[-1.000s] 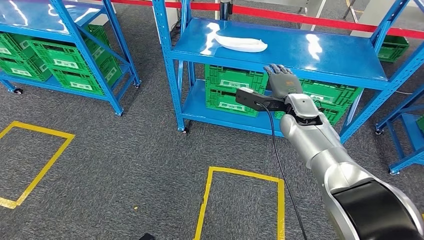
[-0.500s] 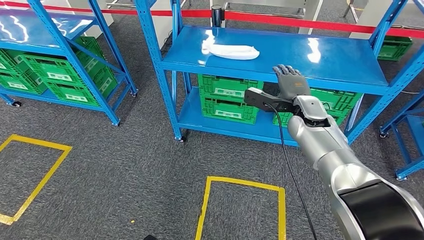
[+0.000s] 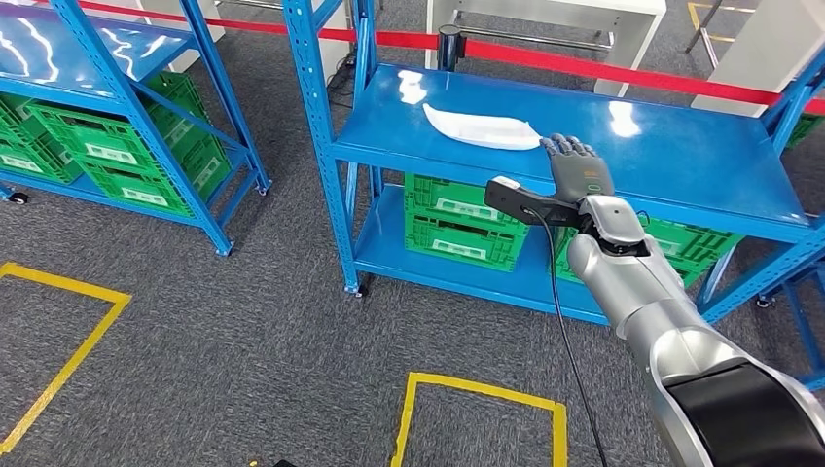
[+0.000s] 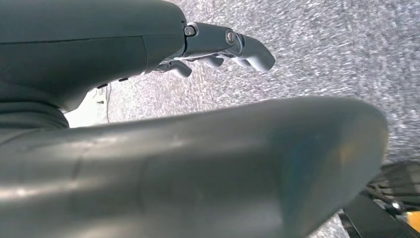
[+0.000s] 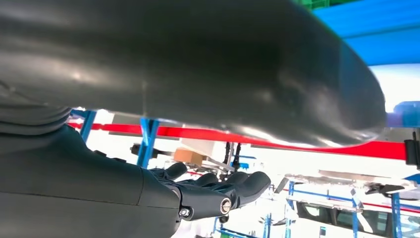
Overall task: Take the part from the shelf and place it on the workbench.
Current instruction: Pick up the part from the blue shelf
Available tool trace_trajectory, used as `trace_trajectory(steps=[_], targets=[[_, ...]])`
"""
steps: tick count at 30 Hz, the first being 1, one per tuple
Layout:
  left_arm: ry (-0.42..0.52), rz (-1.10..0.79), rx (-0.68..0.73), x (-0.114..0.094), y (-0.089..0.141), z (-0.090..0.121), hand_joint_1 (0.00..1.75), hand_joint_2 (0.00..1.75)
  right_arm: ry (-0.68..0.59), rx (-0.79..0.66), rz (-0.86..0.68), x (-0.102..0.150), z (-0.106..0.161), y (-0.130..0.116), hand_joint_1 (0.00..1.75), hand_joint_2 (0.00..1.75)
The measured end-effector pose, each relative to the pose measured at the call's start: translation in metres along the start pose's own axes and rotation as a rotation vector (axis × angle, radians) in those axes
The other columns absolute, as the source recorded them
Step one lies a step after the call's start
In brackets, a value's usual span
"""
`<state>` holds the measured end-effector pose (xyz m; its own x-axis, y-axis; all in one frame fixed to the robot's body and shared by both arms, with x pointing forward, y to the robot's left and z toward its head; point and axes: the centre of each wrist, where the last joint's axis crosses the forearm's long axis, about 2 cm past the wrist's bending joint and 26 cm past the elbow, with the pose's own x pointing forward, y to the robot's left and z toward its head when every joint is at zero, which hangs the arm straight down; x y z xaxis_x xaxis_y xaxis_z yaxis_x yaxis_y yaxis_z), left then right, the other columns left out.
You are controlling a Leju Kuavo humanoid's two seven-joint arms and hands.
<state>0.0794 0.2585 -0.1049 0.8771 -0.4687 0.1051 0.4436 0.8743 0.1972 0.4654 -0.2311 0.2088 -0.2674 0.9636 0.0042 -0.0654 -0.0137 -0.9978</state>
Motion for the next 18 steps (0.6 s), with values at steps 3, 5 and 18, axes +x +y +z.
trace_trajectory(steps=[3,5,18], targets=[[0.001,0.001,-0.004,-0.001,-0.003,0.000,0.00,0.00,0.000,0.012,0.004,0.000,0.002,0.005,0.00,1.75],[0.000,0.003,-0.005,0.000,-0.004,0.001,0.00,0.00,-0.005,0.014,0.006,0.001,0.002,0.006,0.00,1.75],[0.009,0.011,-0.003,-0.005,-0.006,0.001,0.00,0.00,-0.042,-0.002,-0.004,0.020,-0.001,0.001,0.00,1.75]])
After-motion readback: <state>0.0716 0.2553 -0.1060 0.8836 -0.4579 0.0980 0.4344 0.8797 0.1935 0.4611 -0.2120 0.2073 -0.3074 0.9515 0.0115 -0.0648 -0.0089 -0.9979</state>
